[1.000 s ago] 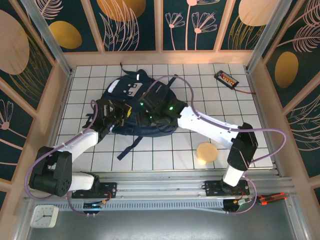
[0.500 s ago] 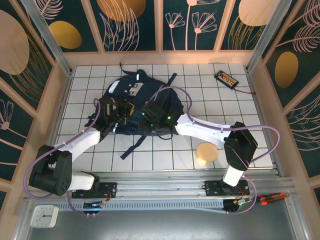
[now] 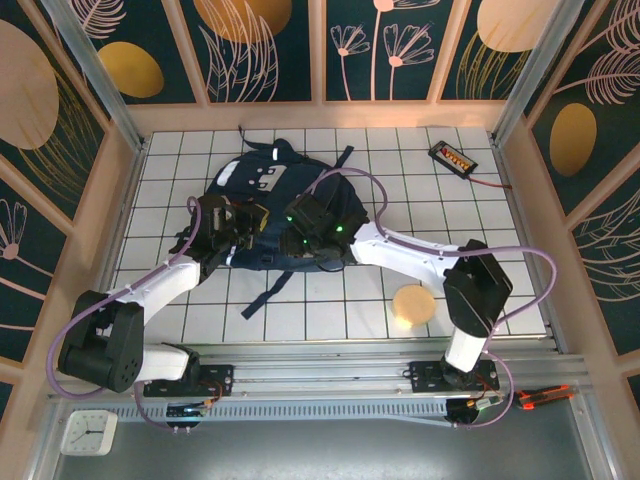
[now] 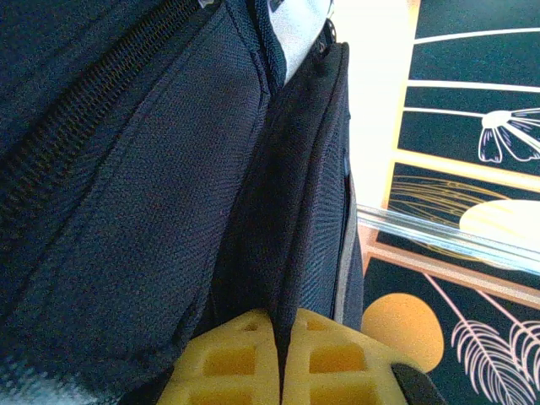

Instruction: Pack the student bag

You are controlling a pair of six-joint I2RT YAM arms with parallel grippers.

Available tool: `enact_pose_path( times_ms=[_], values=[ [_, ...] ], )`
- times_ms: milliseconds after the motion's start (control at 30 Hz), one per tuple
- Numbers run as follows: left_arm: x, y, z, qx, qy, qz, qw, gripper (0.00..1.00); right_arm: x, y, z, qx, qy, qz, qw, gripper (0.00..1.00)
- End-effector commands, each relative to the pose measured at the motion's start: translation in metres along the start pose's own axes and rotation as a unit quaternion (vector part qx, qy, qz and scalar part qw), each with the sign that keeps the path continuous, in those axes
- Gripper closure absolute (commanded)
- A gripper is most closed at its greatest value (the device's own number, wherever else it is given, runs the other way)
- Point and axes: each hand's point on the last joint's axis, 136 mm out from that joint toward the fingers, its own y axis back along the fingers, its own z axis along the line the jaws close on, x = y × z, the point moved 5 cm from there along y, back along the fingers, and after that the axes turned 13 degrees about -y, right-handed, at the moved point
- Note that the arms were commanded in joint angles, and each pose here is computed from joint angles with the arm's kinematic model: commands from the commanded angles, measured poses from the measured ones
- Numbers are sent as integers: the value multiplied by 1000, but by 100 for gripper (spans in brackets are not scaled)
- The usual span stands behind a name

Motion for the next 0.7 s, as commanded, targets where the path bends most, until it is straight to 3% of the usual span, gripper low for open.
enact_pose_path(
  times_ms=[0, 667],
  values=[
    [-2, 11, -36, 71, -2, -8, 997, 100, -13, -6, 11, -10, -15, -10, 1000, 57],
    [1, 4, -37, 79, -1, 11, 997, 100, -31, -23, 2, 45, -38, -24, 998, 67]
  ],
)
